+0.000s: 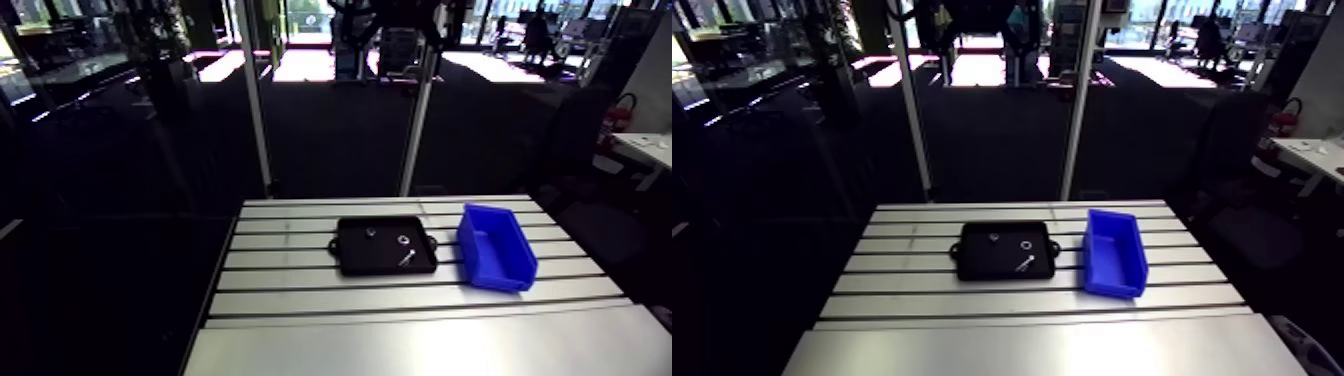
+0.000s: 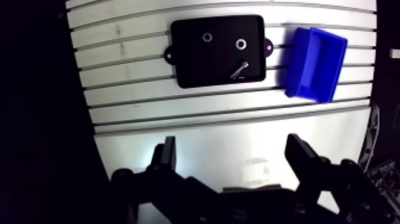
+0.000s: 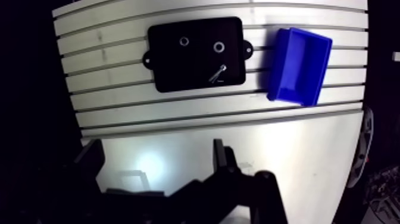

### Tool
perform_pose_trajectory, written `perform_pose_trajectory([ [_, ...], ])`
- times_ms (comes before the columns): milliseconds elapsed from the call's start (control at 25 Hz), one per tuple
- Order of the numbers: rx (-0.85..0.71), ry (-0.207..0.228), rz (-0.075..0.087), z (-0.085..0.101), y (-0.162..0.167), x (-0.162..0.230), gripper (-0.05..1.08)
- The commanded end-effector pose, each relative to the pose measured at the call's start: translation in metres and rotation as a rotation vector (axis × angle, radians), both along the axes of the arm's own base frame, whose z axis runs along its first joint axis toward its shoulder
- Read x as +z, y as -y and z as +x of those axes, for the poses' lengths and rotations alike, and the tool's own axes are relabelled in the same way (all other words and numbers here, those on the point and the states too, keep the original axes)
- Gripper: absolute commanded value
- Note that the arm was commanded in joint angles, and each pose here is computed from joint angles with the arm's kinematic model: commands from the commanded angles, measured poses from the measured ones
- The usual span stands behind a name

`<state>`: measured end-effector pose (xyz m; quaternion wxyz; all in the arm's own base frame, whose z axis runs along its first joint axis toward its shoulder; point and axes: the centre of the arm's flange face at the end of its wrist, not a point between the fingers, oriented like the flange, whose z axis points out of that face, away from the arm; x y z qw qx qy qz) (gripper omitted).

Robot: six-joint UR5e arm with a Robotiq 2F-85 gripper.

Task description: Pick up the M10 bolt from the tray and put it into the blue bin.

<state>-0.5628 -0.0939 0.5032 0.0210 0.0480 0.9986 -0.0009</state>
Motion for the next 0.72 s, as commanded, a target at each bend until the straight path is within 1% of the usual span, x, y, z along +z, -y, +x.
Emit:
perform_pose_trajectory([
  [40,0.0,0.0,0.0,0.0001,0.0,-0.0002,0.01],
  [560,0.002,-0.003,-0.001,0.0026,0.0012,0.0017,0.01],
  [720,0.005,0.003,-0.002,0.004,0.003,-0.0012,0.01],
])
